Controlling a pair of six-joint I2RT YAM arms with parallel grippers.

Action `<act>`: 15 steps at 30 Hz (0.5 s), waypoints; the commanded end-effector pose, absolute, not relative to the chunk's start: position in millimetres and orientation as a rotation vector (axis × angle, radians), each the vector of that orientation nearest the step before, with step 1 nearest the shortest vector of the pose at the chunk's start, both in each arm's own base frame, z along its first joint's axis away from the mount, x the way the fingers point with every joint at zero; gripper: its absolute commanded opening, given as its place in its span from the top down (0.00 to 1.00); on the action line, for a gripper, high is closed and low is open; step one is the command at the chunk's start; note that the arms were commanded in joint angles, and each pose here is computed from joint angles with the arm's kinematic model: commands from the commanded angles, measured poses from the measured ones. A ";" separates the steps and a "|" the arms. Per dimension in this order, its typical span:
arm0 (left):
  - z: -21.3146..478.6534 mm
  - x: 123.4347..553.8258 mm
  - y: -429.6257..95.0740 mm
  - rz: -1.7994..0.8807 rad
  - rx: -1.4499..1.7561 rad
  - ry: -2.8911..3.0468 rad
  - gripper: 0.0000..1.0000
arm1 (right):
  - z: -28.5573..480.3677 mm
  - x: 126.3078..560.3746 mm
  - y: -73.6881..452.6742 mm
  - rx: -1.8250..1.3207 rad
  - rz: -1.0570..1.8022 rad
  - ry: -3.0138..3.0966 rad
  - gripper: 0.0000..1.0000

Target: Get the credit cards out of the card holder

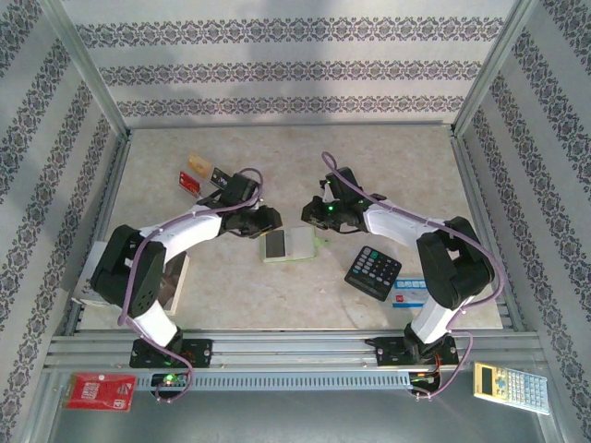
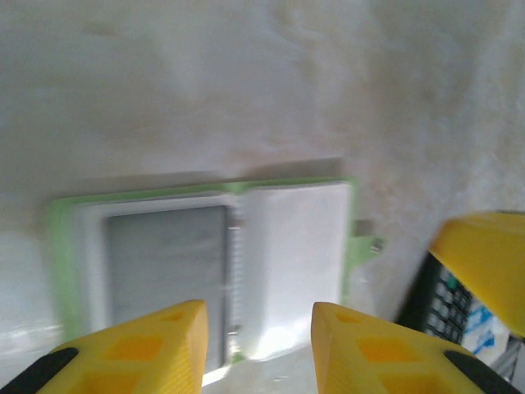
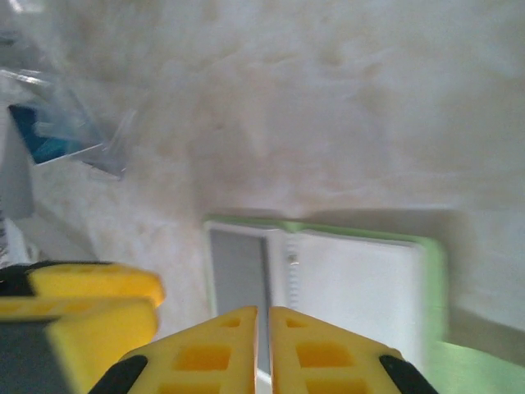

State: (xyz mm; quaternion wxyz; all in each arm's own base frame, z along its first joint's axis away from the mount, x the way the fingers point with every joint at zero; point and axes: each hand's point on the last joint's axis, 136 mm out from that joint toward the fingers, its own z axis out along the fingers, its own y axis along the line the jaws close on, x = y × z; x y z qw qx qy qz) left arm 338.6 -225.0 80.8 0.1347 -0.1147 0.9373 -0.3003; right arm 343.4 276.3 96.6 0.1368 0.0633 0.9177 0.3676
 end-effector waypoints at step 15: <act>39.8 325.2 -213.4 -0.827 -0.401 2.843 0.72 | 53.8 322.8 326.8 0.117 1.167 2.799 0.83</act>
